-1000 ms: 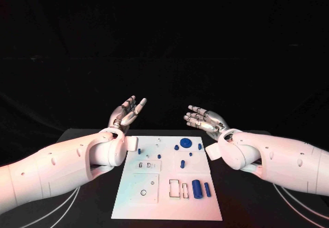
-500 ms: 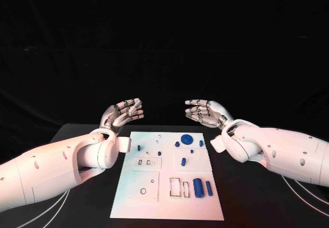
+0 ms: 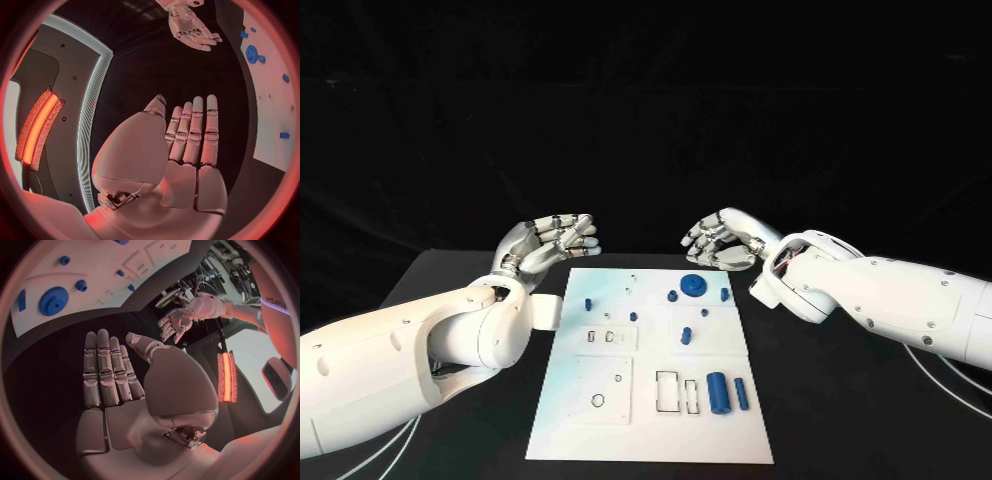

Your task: Assemble the parts on the task board

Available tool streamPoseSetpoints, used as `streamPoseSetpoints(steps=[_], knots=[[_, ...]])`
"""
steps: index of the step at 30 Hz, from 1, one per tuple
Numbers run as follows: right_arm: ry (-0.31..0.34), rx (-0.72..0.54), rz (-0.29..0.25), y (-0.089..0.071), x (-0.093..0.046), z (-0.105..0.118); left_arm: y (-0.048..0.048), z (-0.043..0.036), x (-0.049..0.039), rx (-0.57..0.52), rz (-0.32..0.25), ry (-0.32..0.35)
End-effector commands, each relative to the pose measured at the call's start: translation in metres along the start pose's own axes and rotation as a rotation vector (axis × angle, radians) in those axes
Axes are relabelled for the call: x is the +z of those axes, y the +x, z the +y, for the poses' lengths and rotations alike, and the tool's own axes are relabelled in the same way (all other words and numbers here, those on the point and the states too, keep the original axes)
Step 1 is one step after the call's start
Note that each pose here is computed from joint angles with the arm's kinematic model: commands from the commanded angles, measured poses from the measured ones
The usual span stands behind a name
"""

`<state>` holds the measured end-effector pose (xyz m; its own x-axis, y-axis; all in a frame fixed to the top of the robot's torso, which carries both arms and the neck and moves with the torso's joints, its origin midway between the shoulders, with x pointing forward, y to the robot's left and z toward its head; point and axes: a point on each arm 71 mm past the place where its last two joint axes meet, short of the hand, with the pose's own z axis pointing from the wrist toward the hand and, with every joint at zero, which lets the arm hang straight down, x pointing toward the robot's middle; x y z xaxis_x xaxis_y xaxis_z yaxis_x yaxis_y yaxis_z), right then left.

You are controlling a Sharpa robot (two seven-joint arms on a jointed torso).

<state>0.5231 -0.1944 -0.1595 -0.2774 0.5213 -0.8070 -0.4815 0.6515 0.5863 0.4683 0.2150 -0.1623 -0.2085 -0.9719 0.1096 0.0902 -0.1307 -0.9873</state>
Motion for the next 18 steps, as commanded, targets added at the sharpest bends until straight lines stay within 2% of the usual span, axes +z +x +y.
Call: streamPoseSetpoints(steps=[1, 10, 18], knots=[[0.025, -0.296, 0.108, 0.007, 0.002, 0.003, 0.0075, -0.0066, -0.0032, -0.023, 0.058, 0.009], [-0.001, -0.502, 0.132, 0.011, 0.008, 0.019, 0.0102, -0.0166, -0.009, -0.031, 0.081, 0.019], [-0.012, -0.564, 0.139, 0.016, 0.014, 0.024, 0.0121, -0.0196, -0.0119, -0.038, 0.093, 0.019]])
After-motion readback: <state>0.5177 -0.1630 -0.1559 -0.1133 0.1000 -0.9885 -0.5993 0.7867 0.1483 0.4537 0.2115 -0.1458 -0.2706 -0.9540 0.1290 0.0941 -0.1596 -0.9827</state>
